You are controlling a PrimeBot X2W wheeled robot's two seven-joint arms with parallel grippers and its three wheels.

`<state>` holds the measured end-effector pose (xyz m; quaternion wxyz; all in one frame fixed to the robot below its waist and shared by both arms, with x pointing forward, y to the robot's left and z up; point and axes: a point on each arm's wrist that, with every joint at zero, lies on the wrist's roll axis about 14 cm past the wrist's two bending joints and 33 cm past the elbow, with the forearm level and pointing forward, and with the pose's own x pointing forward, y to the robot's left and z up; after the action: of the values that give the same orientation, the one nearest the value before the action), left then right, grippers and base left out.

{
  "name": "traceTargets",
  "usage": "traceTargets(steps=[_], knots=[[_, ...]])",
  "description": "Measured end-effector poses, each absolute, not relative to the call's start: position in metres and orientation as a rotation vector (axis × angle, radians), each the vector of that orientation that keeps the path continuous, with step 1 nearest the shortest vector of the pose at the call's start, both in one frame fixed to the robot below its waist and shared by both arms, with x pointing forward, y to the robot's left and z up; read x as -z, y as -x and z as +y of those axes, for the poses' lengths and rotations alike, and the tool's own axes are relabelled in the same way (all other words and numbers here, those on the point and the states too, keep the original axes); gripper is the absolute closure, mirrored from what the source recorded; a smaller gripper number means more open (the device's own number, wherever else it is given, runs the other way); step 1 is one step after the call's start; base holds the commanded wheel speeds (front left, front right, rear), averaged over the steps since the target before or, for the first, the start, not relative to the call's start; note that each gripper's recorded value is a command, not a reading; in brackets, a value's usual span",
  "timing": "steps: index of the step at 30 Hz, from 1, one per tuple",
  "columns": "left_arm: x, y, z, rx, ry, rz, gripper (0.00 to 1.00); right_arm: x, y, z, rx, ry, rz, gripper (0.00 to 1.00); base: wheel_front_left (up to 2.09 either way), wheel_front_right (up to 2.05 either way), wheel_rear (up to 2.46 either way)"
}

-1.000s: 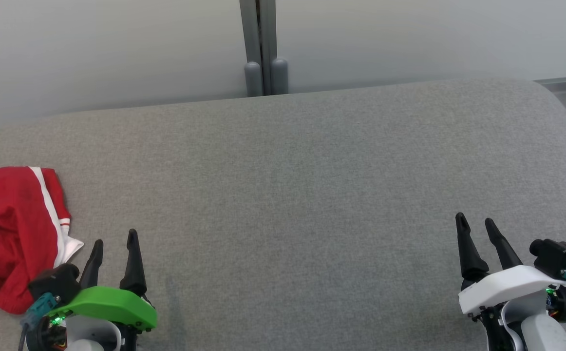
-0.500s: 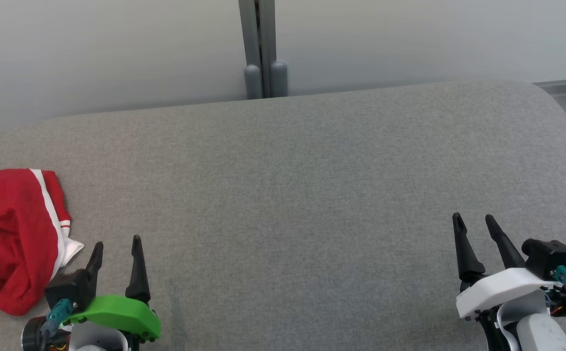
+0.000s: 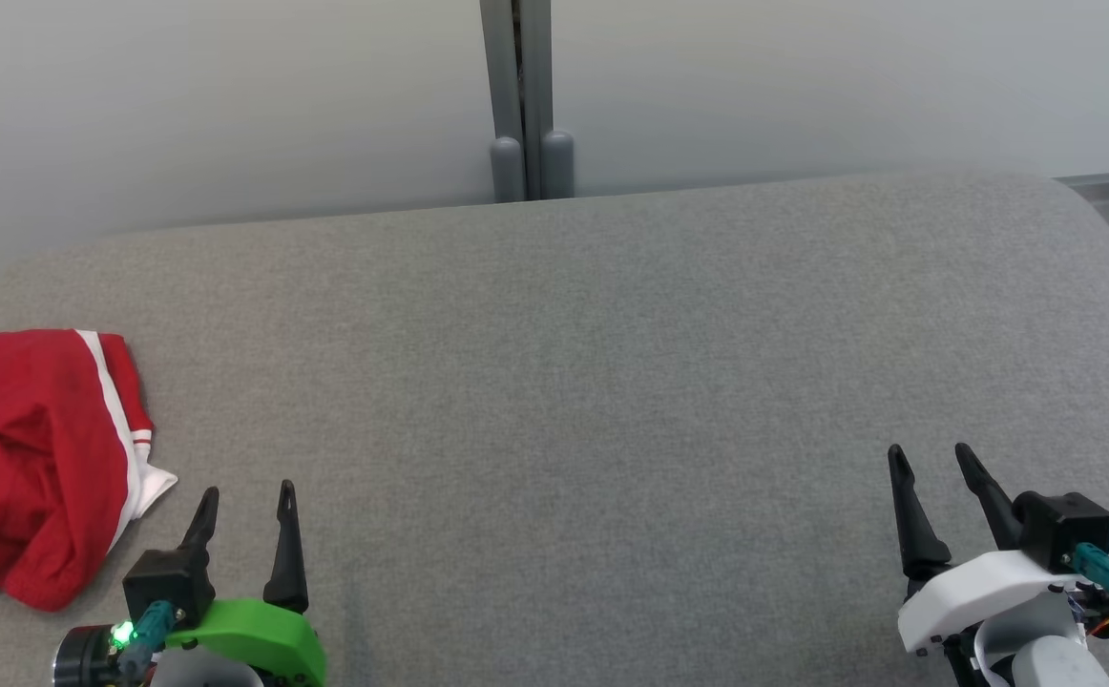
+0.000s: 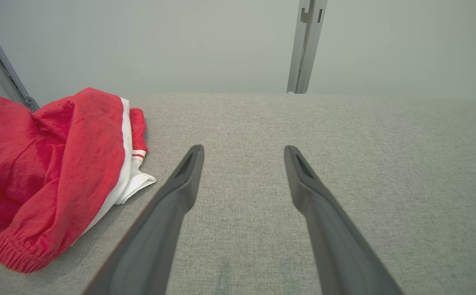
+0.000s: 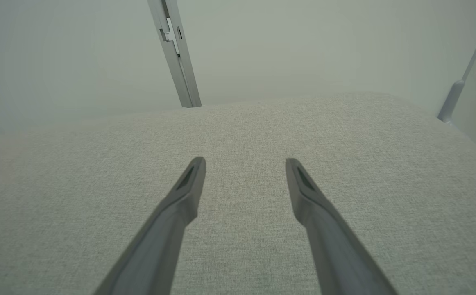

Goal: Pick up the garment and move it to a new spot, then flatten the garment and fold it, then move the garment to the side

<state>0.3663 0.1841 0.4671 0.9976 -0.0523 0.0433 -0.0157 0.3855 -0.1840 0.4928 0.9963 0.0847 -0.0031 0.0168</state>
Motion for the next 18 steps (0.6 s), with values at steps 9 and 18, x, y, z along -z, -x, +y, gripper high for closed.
traceTargets(steps=[9, 18], knots=[[-0.464, -0.358, 0.195, -0.007, 0.065, 0.081, 0.0, -0.483, -0.389, -0.17, -0.081, -0.107, 0.018, 0.0, 0.0, 0.0, 0.0], [-0.451, -0.326, 0.251, -0.191, 0.046, 0.112, 0.0, -0.477, -0.412, -0.097, -0.293, -0.05, 0.029, 0.0, 0.0, 0.0, 0.0]])
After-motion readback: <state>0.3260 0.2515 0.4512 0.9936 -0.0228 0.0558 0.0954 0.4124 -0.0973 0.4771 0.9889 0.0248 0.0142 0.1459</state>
